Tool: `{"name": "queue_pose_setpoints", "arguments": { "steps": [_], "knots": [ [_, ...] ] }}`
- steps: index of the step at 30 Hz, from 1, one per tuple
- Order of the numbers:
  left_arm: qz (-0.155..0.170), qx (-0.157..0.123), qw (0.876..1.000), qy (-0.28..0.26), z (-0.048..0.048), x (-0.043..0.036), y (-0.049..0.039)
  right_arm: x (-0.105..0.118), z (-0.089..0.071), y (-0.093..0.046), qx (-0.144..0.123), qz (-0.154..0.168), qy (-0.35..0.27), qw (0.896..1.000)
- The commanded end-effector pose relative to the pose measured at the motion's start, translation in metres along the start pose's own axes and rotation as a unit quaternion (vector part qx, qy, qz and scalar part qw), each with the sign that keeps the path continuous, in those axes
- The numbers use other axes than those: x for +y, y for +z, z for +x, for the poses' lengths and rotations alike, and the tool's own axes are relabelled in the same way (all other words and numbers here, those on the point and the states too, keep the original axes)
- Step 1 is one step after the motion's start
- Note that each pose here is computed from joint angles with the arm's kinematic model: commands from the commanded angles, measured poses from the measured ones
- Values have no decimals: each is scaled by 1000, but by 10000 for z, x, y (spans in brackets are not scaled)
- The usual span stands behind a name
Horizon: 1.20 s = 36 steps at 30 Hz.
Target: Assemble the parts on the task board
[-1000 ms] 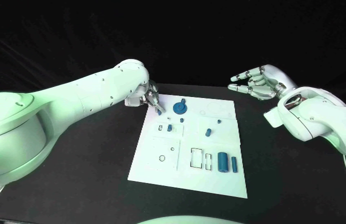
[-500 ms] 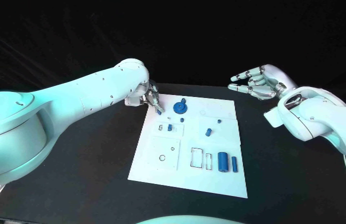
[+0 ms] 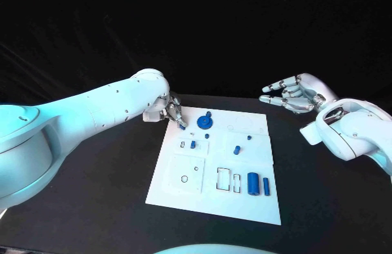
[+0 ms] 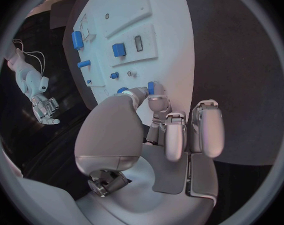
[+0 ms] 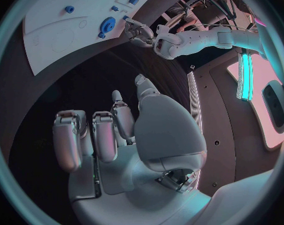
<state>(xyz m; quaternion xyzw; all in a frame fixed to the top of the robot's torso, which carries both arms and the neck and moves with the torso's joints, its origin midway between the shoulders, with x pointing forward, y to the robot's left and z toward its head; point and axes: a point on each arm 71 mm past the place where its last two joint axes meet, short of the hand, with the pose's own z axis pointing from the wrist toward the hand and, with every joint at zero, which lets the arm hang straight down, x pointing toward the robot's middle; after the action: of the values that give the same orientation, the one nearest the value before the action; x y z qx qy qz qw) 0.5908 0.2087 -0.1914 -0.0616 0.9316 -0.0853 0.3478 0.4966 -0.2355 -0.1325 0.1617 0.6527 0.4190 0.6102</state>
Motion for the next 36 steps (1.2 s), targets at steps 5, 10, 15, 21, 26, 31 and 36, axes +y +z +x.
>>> {"name": "queue_pose_setpoints", "arguments": {
  "steps": [5, 10, 15, 21, 26, 31, 36],
  "knots": [
    [31, -42, 998, -25, -32, -13, -53, 4, 6, -6, 6, -5, -1, 1000],
    [42, -58, 997, -30, -10, 10, -132, -1, 0, -10, 6, -4, -1, 1000],
    [46, -62, 997, -28, 42, 40, -223, -8, -9, -17, 5, -3, -1, 1000],
    [45, -59, 997, -15, 138, 49, -320, -17, -16, -21, 5, -1, -1, 1000],
    [41, -71, 997, -8, 272, 61, -392, -21, -9, -18, 5, -1, 0, 1000],
    [41, -83, 996, -4, 402, 65, -457, -32, -10, -23, 5, 0, 0, 1000],
    [42, -72, 997, 5, 514, 68, -481, -38, -9, -26, 5, 0, 1, 1000]
  ]
}}
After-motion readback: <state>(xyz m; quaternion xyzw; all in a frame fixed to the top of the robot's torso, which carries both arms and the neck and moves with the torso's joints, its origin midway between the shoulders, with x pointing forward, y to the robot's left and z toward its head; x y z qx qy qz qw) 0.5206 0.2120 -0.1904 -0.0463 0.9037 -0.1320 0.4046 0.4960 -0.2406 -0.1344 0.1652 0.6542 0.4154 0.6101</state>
